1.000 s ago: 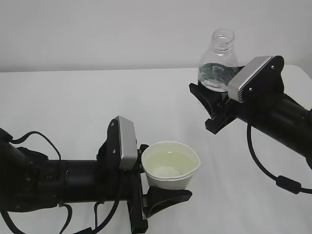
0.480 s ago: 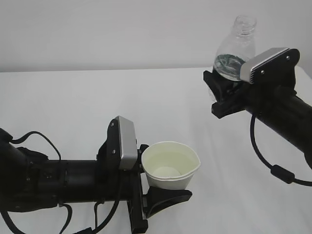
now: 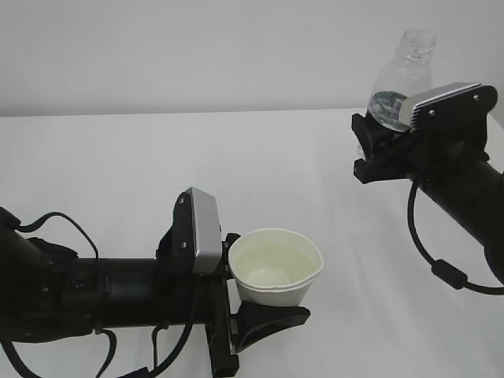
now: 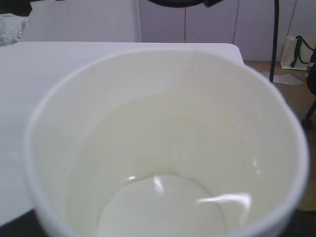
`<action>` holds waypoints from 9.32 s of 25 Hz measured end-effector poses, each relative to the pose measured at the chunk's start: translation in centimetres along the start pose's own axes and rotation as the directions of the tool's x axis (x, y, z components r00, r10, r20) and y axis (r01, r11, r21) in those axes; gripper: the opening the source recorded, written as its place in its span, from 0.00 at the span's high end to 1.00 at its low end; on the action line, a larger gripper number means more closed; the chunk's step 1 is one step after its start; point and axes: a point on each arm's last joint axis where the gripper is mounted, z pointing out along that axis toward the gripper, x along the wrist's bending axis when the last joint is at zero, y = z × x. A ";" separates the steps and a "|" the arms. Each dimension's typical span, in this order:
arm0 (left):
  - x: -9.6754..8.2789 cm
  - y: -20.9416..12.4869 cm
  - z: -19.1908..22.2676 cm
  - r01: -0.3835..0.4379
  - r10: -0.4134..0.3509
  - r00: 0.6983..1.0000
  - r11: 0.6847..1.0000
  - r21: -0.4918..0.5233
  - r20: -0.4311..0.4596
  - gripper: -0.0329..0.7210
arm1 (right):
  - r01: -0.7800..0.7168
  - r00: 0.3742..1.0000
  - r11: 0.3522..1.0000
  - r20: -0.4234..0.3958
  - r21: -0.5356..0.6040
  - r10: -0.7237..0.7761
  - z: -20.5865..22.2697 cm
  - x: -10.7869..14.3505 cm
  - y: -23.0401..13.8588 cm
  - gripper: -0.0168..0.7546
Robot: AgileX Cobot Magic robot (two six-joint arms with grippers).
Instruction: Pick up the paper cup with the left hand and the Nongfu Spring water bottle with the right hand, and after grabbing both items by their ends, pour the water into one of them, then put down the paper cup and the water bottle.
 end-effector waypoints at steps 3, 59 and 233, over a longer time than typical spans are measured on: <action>0.0 0.0 0.0 0.000 0.000 1.000 1.000 0.000 0.000 0.35 | 0.025 0.999 0.999 0.039 0.023 -0.026 0.1 -0.3 -0.6 0.39; 2.9 0.3 -0.5 0.108 -0.125 0.940 0.992 -0.073 -0.319 0.35 | -0.079 0.993 0.976 0.106 0.203 0.058 1.9 0.0 -7.6 0.39; 17.3 -10.4 -16.1 0.262 -0.189 0.389 0.961 -0.089 -0.902 0.39 | -0.088 0.992 0.976 0.106 0.200 0.068 2.0 0.0 -7.5 0.39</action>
